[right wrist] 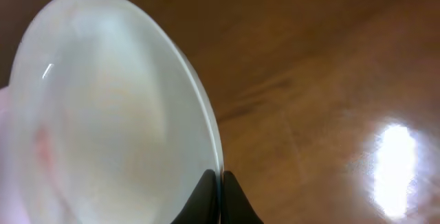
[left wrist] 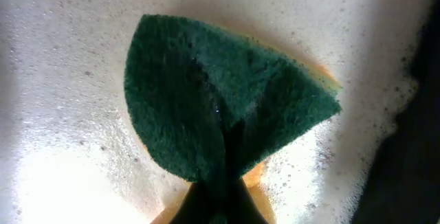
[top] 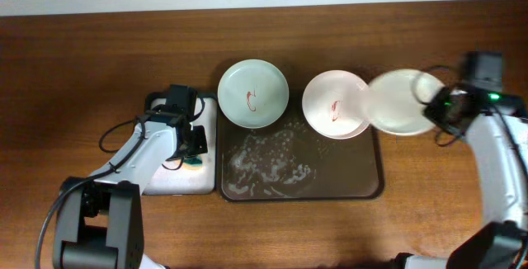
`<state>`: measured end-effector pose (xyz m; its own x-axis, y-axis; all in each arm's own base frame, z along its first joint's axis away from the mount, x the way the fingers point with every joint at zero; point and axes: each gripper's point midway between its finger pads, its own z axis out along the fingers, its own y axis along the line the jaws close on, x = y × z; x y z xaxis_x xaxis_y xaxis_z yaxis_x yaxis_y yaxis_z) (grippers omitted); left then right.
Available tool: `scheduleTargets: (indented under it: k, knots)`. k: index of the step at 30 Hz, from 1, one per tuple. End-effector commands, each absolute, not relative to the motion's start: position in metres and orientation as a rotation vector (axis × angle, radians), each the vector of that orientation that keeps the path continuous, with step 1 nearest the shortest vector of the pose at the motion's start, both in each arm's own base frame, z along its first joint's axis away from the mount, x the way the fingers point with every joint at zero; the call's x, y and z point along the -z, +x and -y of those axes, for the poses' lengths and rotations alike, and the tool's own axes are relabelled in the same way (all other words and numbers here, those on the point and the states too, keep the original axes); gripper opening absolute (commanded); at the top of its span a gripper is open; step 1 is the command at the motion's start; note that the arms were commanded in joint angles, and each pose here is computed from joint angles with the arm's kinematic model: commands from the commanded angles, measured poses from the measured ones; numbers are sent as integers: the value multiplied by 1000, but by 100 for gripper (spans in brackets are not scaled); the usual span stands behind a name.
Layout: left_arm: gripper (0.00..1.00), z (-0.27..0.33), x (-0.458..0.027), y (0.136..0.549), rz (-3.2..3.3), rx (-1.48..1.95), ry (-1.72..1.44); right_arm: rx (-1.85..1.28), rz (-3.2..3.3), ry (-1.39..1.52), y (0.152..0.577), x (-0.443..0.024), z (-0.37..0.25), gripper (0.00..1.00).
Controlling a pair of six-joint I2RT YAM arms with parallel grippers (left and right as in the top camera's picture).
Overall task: Clean dirty plates on tray and stack at the side
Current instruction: 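Lift the cleaned plate with the right gripper and place it right of the tray, then grip the rim of the top-left pale-green plate with the right gripper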
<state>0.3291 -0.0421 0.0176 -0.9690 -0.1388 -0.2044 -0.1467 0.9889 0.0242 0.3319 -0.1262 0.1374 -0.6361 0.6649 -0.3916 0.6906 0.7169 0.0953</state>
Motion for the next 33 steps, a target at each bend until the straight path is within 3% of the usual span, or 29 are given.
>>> scheduleTargets:
  k: [1,5,6,7,9,12,14,17,22,25,27,30,31,33]
  knots:
    - [0,39,-13,327,-2945,-76,-199,74,-2526,1221,317,-116,163,4]
    - [0,39,-13,327,-2944,-76,-200,80,-2581,1324,305,-84,184,4]
    - [0,39,-13,327,-2944,-76,-200,16,-2586,1319,308,-83,178,17]
    - [0,39,-13,327,-2944,-76,-200,-190,-2589,1229,325,-87,158,29]
    - [0,39,-13,327,-2944,-76,-200,-512,-2573,915,361,-113,117,38]
    - [0,39,-13,327,-2944,-76,-200,-564,-2563,308,407,-163,45,45]
    - [0,39,-13,327,-2944,-76,-200,-501,-2510,-94,430,-183,-26,46]
    - [0,39,-13,327,-2944,-75,-200,-342,-2398,-351,457,-187,-108,46]
    - [0,39,-13,327,-2944,-72,-206,-402,-2353,-556,480,-123,-202,46]
    - [0,39,-13,327,-2945,-71,-205,-423,-2421,-548,488,-61,-216,45]
    - [0,39,-13,327,-2944,-72,-206,-428,-2460,-511,490,-38,-216,40]
    - [0,39,-13,327,-2944,-71,-209,-407,-2474,-492,491,-35,-211,9]
    - [0,39,-13,327,-2944,-71,-209,-407,-2476,-492,490,-37,-211,4]
    - [0,39,-13,327,-2944,-71,-209,-406,-2479,-491,485,-50,-209,4]
